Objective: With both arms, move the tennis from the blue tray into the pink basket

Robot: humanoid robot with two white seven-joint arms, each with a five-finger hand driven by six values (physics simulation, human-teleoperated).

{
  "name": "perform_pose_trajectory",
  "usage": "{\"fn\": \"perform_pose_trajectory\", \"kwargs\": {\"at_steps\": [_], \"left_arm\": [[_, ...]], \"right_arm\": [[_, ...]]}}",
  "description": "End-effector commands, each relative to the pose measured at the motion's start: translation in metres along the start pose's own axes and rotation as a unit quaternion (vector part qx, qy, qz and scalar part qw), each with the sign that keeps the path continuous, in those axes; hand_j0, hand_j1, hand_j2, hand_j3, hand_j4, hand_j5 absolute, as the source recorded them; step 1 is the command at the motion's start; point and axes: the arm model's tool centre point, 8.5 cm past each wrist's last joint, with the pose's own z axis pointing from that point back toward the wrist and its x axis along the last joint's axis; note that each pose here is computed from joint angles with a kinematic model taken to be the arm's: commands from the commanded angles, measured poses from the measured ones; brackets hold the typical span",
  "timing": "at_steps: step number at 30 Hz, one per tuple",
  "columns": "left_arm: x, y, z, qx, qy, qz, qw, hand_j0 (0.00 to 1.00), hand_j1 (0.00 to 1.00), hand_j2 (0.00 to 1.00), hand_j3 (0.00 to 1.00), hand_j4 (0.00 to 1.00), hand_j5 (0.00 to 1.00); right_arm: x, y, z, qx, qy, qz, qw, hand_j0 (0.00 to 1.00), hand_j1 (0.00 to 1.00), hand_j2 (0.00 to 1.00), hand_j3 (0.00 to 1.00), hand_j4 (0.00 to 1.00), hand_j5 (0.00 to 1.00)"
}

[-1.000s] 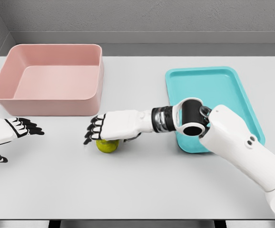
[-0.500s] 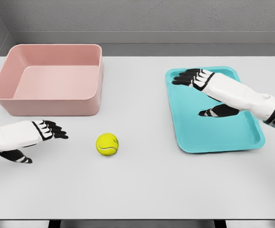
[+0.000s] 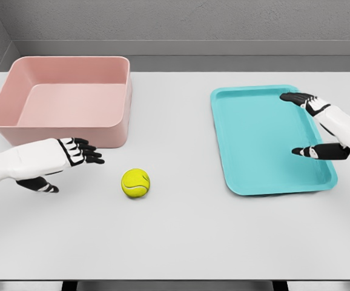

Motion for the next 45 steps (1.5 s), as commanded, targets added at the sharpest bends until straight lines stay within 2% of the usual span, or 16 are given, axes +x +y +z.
{"fn": "perform_pose_trajectory", "kwargs": {"at_steps": [1,8,14,19,23,31,45], "left_arm": [[0.004,-0.003,-0.01,0.007,-0.009,0.002,0.9999,1.0,1.0,1.0,1.0,1.0,1.0],[0.018,0.007,-0.057,0.014,-0.057,-0.029,0.9979,1.0,1.0,1.0,1.0,1.0,1.0],[0.032,0.011,-0.09,0.001,-0.098,-0.049,0.994,1.0,1.0,1.0,1.0,1.0,1.0],[0.04,0.011,-0.104,-0.006,-0.117,-0.052,0.9917,1.0,1.0,1.0,1.0,1.0,1.0],[0.04,0.014,-0.108,-0.012,-0.123,-0.057,0.9907,1.0,1.0,1.0,1.0,1.0,1.0],[0.039,0.016,-0.11,-0.018,-0.134,-0.034,0.9902,1.0,1.0,1.0,1.0,1.0,1.0],[0.029,0.005,-0.117,-0.033,-0.126,-0.015,0.9914,1.0,1.0,1.0,1.0,1.0,1.0]], "right_arm": [[-0.001,-0.003,0.002,-0.004,0.003,-0.001,1.0,1.0,1.0,1.0,1.0,1.0,1.0],[-0.001,-0.002,0.002,-0.005,0.002,-0.003,1.0,1.0,1.0,1.0,1.0,1.0,1.0],[0.0,-0.002,0.001,-0.004,0.0,-0.002,1.0,1.0,1.0,1.0,1.0,1.0,1.0],[0.0,-0.002,0.001,-0.005,0.0,-0.002,1.0,1.0,1.0,1.0,1.0,1.0,1.0],[0.0,-0.002,0.001,-0.005,0.0,-0.002,1.0,1.0,1.0,1.0,1.0,1.0,1.0],[0.0,-0.002,0.001,-0.004,0.0,-0.002,1.0,1.0,1.0,1.0,1.0,1.0,1.0],[0.0,-0.002,0.001,-0.005,0.0,-0.003,1.0,1.0,1.0,1.0,1.0,1.0,1.0]]}}
